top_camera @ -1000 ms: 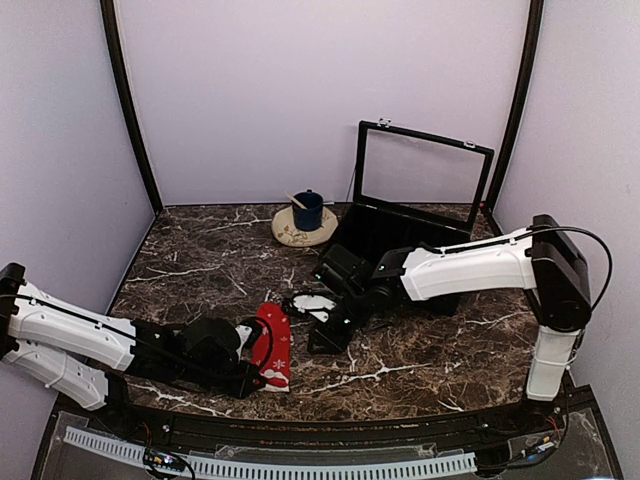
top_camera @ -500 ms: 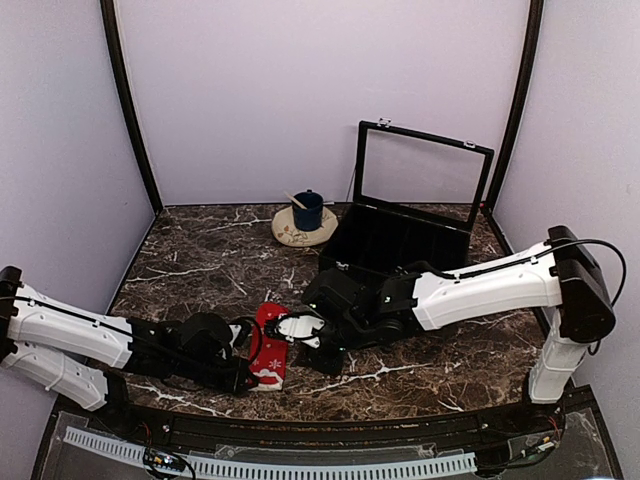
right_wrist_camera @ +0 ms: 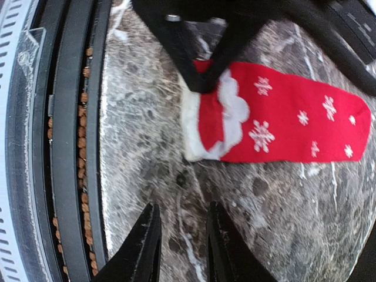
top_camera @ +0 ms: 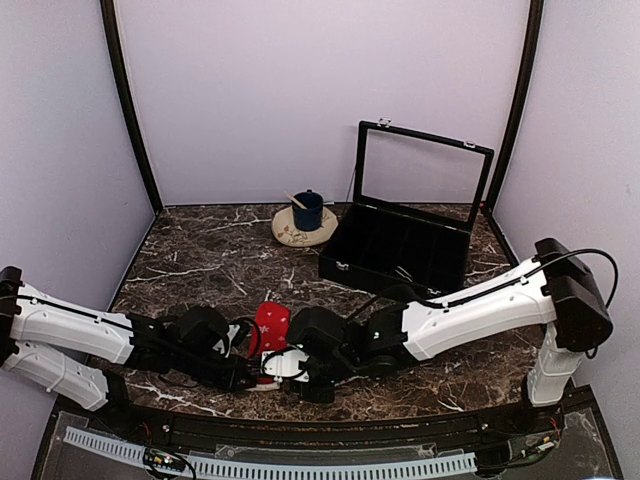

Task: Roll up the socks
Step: Roll the sock at the center of the board.

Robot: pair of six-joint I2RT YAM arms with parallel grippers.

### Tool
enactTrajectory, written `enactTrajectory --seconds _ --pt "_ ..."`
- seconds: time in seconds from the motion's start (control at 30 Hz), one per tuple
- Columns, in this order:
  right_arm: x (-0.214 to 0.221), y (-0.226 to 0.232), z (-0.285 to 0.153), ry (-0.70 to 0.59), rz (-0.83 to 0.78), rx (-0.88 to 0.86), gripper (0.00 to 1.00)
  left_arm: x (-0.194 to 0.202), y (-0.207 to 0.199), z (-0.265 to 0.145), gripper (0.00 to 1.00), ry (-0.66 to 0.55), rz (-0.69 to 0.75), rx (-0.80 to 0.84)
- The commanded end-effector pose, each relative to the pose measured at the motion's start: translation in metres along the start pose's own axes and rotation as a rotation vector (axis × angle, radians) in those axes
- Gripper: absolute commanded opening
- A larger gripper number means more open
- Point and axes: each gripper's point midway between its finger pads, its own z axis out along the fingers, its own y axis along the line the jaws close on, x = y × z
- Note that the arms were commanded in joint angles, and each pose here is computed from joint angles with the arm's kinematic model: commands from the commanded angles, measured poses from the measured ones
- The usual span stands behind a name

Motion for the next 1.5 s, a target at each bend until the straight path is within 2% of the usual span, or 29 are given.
enactTrajectory --seconds 0.0,0.6,1.47 --pt "-0.019 0.007 0.012 -0.040 -0.083 0.029 0.26 0.011 0.005 0.000 0.00 0.072 0.020 -0.006" --pt "-0.030 0.013 0.050 -0.030 -0.242 0.058 0.31 0.011 0.005 0.003 0.00 0.171 0.058 0.037" --pt "0.012 -0.017 0.080 0.081 -0.214 0.110 0.35 0.009 0.006 0.000 0.00 0.208 0.060 0.080"
